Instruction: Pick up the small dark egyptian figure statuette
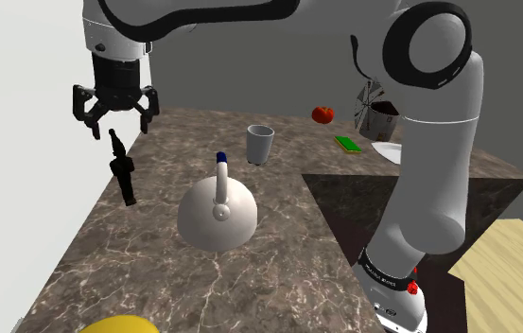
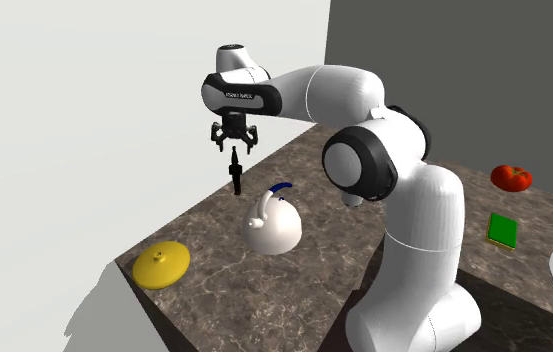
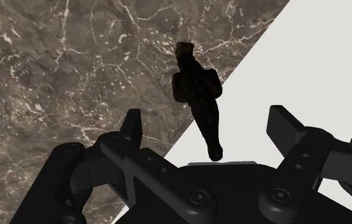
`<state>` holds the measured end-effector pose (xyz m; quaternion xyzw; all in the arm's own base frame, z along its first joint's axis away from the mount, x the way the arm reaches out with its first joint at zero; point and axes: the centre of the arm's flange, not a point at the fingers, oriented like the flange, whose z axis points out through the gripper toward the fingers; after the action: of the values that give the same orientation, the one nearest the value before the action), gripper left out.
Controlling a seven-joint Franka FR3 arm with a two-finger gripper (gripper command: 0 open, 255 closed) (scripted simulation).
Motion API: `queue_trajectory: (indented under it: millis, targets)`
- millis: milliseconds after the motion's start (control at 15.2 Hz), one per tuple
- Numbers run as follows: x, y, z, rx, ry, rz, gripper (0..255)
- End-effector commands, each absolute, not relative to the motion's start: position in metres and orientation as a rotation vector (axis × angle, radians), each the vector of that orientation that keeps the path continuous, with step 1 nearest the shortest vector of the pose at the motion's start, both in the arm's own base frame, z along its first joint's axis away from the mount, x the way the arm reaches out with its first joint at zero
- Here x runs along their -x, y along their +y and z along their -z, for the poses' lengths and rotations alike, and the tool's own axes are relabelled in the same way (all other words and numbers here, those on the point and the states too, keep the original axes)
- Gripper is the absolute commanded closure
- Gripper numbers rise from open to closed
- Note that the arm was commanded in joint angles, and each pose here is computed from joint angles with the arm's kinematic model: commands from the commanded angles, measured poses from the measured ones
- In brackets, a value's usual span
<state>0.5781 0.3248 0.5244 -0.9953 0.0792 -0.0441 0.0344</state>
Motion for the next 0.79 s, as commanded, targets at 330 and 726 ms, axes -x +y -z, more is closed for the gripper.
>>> queue_trajectory:
  millis: [330,726]
  targets:
    - [-0.586,0.331,-0.495,3.06,0.255,0.149,0]
    - [-0.586,0.332,-0.488,3.06,0.255,0.149,255]
